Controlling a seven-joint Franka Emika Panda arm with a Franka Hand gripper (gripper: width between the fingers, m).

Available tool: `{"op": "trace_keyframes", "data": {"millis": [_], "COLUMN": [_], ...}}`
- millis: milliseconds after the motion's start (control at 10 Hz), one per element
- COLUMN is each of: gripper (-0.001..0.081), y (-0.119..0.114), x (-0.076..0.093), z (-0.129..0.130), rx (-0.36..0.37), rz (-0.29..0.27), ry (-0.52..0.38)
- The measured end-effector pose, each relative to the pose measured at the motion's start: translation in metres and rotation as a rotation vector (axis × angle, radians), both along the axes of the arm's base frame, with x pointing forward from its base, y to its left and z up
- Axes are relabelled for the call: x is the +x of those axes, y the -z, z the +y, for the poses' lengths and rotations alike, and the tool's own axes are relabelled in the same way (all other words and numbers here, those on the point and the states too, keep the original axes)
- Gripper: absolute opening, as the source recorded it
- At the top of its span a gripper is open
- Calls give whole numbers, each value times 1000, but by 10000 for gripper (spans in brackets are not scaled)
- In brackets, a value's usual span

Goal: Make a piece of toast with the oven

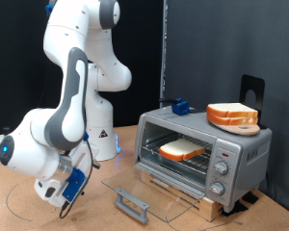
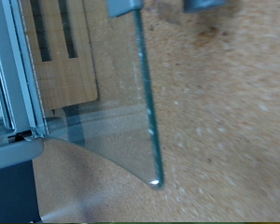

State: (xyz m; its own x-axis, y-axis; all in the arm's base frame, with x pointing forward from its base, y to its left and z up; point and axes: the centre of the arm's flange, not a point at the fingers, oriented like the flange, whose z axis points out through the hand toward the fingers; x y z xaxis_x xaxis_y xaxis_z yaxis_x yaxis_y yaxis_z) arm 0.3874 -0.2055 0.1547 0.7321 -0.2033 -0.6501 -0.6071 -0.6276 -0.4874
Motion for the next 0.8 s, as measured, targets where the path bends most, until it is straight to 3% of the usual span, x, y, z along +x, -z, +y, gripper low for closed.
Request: {"op": "trace_keyframes", "data": {"millis": [500, 800], "gripper": [807, 807], "y": [21, 9], "x": [-10, -19], "z": [63, 87], "rx": [50, 136], "rz": [25, 24], "ry": [-44, -86]}}
